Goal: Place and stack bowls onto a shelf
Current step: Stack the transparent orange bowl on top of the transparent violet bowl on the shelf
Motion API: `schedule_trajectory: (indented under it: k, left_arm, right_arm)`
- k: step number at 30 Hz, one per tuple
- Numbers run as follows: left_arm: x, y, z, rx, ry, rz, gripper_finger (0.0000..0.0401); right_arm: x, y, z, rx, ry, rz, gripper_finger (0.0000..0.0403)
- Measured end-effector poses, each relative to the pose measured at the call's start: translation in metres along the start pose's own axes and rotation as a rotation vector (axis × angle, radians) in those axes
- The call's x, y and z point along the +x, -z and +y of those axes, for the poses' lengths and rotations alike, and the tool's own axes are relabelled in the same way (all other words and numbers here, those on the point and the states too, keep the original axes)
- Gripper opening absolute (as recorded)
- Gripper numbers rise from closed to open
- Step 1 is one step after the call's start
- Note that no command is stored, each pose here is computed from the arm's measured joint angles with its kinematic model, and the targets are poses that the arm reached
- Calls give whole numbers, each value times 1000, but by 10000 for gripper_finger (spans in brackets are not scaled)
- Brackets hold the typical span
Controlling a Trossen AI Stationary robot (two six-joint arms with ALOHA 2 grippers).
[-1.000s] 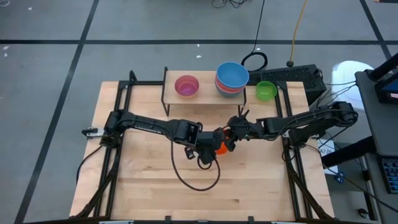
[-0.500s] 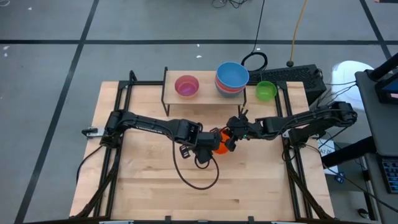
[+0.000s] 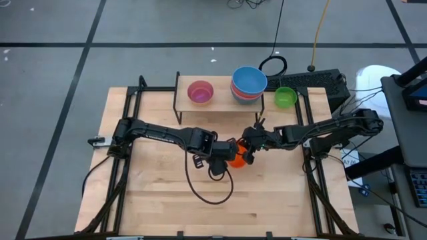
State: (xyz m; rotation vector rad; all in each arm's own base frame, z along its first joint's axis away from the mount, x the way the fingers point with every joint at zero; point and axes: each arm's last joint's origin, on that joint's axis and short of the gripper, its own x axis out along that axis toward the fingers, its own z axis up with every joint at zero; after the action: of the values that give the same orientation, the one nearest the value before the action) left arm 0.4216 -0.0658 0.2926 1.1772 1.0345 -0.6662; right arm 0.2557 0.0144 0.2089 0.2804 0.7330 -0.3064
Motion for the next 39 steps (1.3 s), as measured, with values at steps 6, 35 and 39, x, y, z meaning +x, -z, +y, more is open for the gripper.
schedule_trajectory:
  k: [6, 35, 39]
  left_arm:
    - [0, -1, 2, 46, -19, -8, 88]
    - [-1, -8, 7, -46, -20, -186, 88]
    - [-1, -6, 7, -54, -13, -181, 88]
  right_arm:
    - [-1, 1, 4, -89, -37, 3, 0]
    - [-1, -4, 6, -66, -55, -47, 0]
    - [-1, -4, 6, -71, -56, -46, 0]
